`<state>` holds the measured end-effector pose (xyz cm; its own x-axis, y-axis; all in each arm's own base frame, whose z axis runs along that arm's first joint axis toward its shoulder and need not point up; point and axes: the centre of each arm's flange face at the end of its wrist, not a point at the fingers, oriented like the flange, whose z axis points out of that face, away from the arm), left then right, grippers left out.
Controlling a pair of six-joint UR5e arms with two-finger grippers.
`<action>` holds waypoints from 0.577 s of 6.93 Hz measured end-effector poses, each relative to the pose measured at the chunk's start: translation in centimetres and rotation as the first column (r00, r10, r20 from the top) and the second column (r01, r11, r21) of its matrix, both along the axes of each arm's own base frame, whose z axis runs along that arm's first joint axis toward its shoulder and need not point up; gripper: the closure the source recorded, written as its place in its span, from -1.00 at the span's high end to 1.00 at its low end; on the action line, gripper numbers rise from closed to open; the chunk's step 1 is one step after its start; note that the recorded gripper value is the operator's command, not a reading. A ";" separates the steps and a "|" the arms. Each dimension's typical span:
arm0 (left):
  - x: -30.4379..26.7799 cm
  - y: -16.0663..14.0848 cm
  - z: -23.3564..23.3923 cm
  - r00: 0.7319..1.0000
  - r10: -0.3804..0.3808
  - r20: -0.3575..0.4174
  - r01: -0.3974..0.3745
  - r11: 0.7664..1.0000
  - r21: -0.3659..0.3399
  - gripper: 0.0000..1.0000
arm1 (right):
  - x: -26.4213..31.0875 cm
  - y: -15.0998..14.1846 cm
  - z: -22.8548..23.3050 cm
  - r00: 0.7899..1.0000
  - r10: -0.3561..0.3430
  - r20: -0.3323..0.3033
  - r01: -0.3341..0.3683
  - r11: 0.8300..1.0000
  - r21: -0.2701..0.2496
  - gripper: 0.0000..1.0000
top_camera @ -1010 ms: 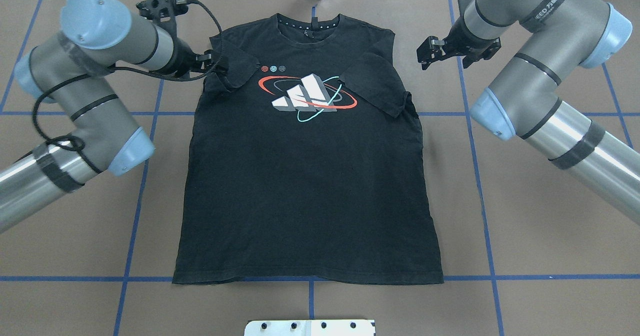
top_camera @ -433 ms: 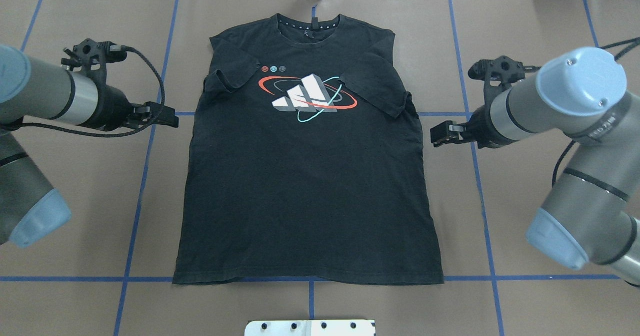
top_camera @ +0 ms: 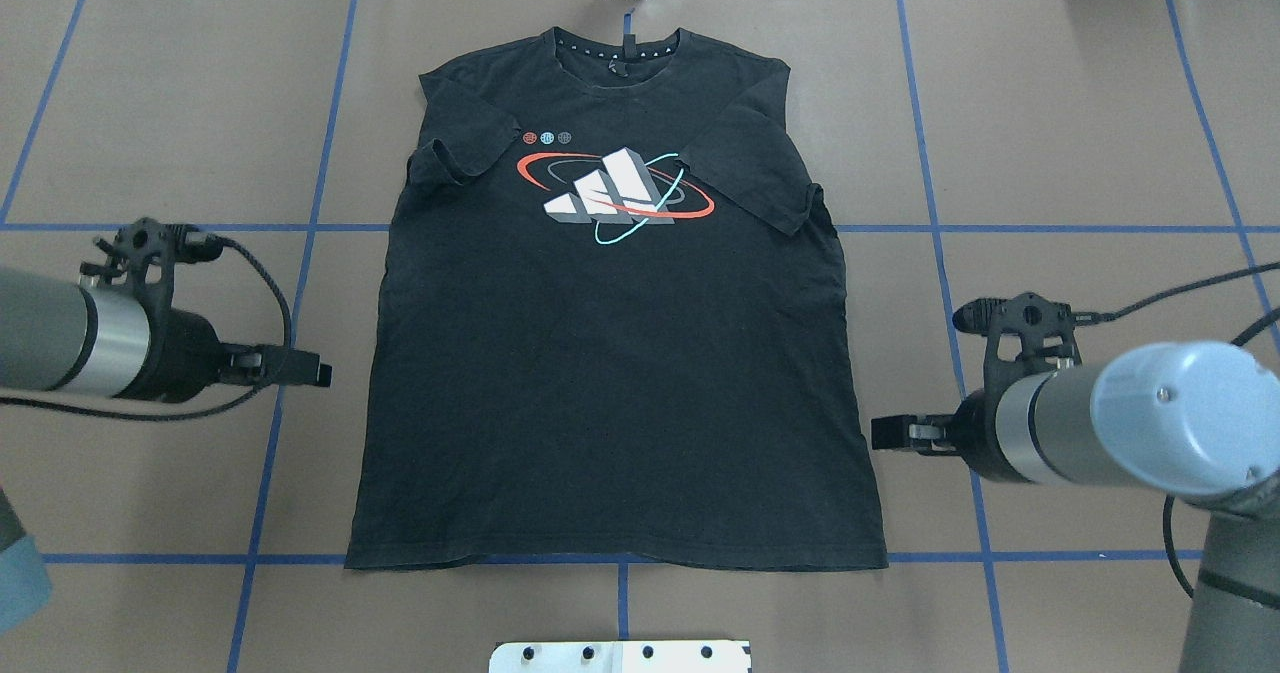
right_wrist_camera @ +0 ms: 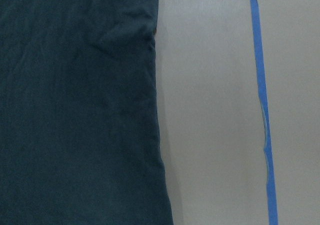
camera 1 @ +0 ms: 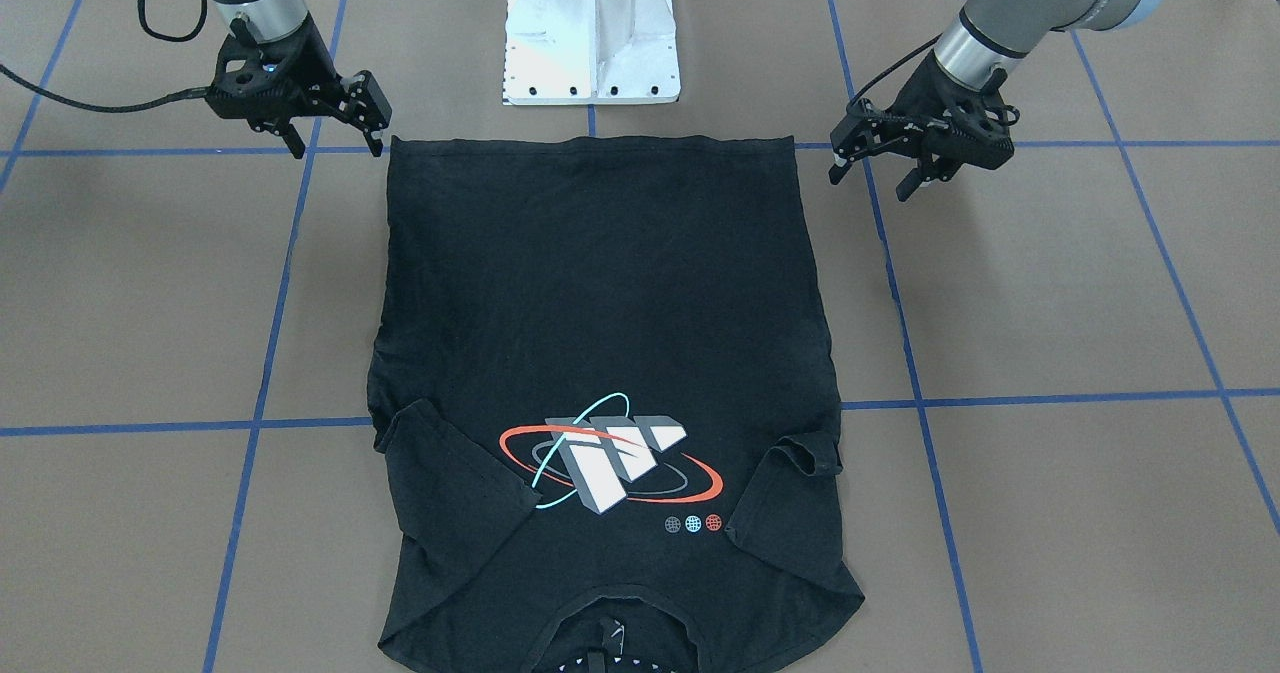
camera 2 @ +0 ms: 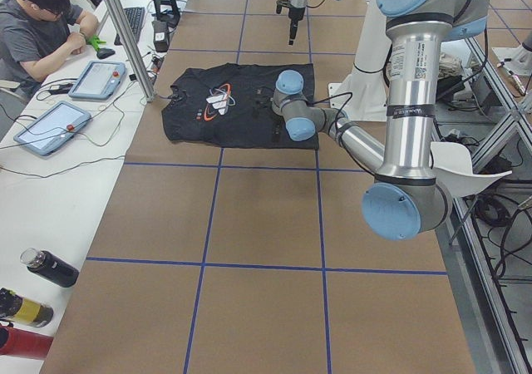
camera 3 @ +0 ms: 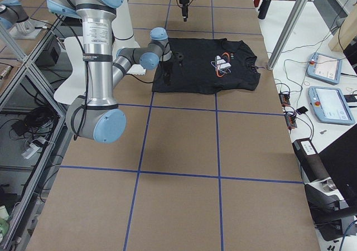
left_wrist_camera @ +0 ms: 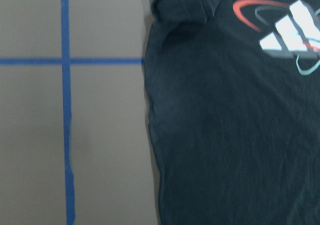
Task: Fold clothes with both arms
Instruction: 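Move both grippers down to the hem corners nearest the robot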
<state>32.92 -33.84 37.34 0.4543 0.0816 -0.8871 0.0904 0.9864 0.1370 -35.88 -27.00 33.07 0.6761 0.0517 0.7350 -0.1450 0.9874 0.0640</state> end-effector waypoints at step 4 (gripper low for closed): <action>5.7 9.1 3.7 1.000 0.013 0.000 -0.013 0.997 -0.082 0.70 | -3.2 6.9 1.1 0.999 0.028 -0.032 -0.026 0.999 0.034 1.00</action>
